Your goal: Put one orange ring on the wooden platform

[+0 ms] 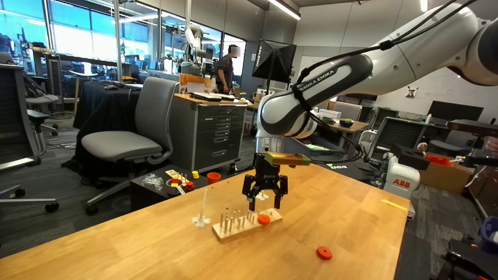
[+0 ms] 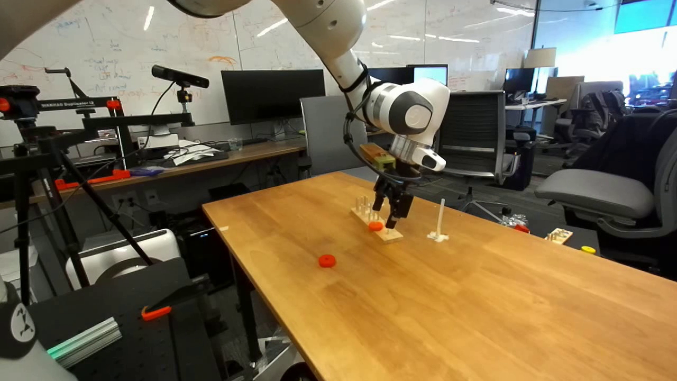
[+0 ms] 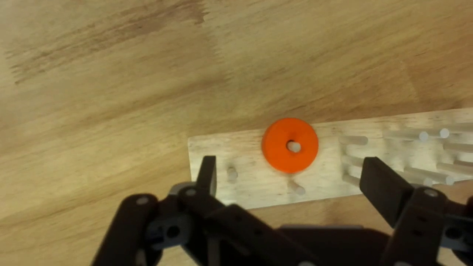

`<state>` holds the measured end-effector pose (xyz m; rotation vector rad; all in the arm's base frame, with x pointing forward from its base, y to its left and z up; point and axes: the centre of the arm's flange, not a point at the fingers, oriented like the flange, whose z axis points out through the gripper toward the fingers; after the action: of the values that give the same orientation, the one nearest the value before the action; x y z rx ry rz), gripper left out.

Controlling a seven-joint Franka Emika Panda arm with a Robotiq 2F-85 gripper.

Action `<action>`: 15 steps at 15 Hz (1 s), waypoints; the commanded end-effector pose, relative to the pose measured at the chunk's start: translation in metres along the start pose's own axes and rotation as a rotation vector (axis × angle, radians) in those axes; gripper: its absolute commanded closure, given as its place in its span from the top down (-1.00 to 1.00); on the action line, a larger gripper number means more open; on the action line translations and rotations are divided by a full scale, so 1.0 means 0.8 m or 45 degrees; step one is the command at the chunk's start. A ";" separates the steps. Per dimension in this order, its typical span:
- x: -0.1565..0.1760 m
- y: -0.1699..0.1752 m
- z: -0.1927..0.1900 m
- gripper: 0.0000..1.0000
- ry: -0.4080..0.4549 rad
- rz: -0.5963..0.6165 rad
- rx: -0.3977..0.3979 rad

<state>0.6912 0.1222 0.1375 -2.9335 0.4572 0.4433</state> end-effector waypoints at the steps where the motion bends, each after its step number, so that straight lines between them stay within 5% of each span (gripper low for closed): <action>1: -0.036 0.012 -0.030 1.00 0.098 -0.076 0.029; 8: -0.074 0.009 -0.081 1.00 0.334 -0.137 0.091; 15: -0.048 0.001 -0.072 1.00 0.304 -0.109 0.087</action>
<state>0.6711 0.1218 0.2035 -2.9372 0.3638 0.0651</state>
